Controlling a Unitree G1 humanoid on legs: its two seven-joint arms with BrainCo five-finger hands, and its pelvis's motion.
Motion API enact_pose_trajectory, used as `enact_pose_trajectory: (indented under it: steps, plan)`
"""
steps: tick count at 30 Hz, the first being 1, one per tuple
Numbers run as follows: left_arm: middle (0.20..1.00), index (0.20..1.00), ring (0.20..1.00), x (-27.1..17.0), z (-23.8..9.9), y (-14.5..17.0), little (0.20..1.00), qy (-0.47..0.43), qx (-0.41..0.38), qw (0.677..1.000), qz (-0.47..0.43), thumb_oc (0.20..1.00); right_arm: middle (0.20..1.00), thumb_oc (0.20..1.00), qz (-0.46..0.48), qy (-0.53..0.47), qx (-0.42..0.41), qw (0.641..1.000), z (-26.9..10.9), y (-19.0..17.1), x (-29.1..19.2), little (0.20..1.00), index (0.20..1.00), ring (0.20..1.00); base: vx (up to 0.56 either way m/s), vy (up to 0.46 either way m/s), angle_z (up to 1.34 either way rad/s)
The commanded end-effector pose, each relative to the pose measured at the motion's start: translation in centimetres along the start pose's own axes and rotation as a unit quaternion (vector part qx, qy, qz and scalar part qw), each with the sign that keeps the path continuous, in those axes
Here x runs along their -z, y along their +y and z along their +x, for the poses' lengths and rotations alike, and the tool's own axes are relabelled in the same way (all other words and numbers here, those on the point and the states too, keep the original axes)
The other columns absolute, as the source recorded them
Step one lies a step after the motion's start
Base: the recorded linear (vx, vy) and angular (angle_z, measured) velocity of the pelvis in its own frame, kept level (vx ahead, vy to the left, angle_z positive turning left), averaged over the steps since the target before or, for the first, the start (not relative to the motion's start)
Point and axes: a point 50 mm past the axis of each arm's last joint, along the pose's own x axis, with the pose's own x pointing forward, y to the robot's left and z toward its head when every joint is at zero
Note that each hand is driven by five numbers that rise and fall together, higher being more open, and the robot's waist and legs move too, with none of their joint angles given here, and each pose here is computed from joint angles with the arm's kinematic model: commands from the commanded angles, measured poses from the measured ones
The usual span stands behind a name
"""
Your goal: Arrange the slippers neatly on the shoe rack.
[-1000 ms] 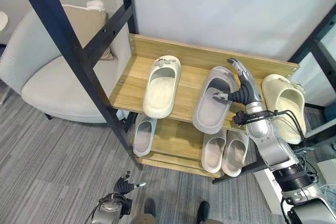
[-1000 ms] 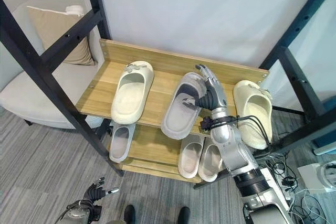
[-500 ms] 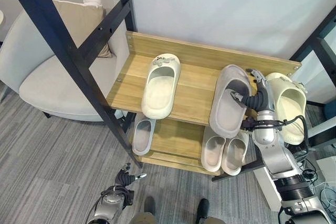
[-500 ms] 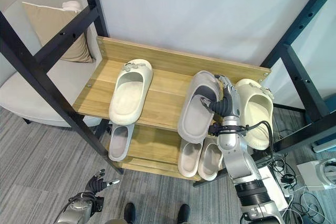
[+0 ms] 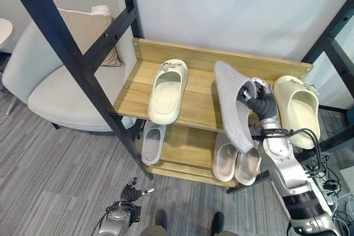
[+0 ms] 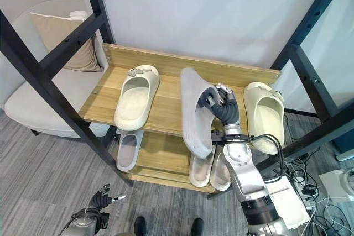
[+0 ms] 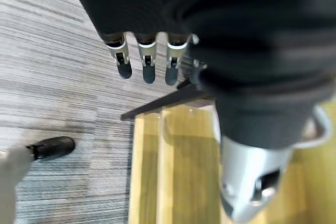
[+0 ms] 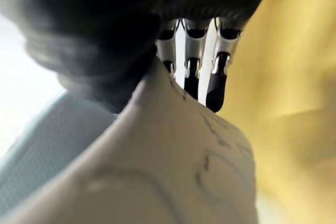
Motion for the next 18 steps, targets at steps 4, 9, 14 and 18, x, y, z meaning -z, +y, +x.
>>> enact_pose_trajectory:
  steps: [4, 9, 14, 18]
  plan:
    - [1.0, 1.0, 1.0, -1.9, 0.8, 0.0, 1.0, -0.03, 0.007, 0.999, 0.007, 1.0, 0.2, 0.2, 0.12, -0.113, -0.219, 0.962, 0.8, 6.4, -4.4, 0.2, 0.2, 0.2, -0.01, -0.06, -0.01]
    - [1.0, 1.0, 1.0, -2.5, 0.8, -0.4, 1.0, -0.046, 0.013, 0.999, 0.01, 1.0, 0.2, 0.2, 0.112, -0.04, -0.335, 0.935, -0.3, 11.2, -1.4, 0.2, 0.2, 0.2, -0.04, -0.049, 0.12]
    - [1.0, 1.0, 1.0, -5.2, 1.0, -0.4, 1.0, -0.096, -0.003, 0.995, -0.014, 1.0, 0.2, 0.2, -0.123, -0.006, -0.375, 0.919, -0.3, 13.1, 3.5, 0.2, 0.2, 0.2, -0.17, -0.064, 0.24]
    - [1.0, 1.0, 1.0, -11.8, 0.8, -1.5, 1.0, -0.207, -0.027, 0.975, -0.082, 1.0, 0.2, 0.2, -0.336, -0.066, -0.245, 0.907, 3.9, 11.7, 5.1, 0.2, 0.2, 0.2, -0.41, -0.076, 0.42]
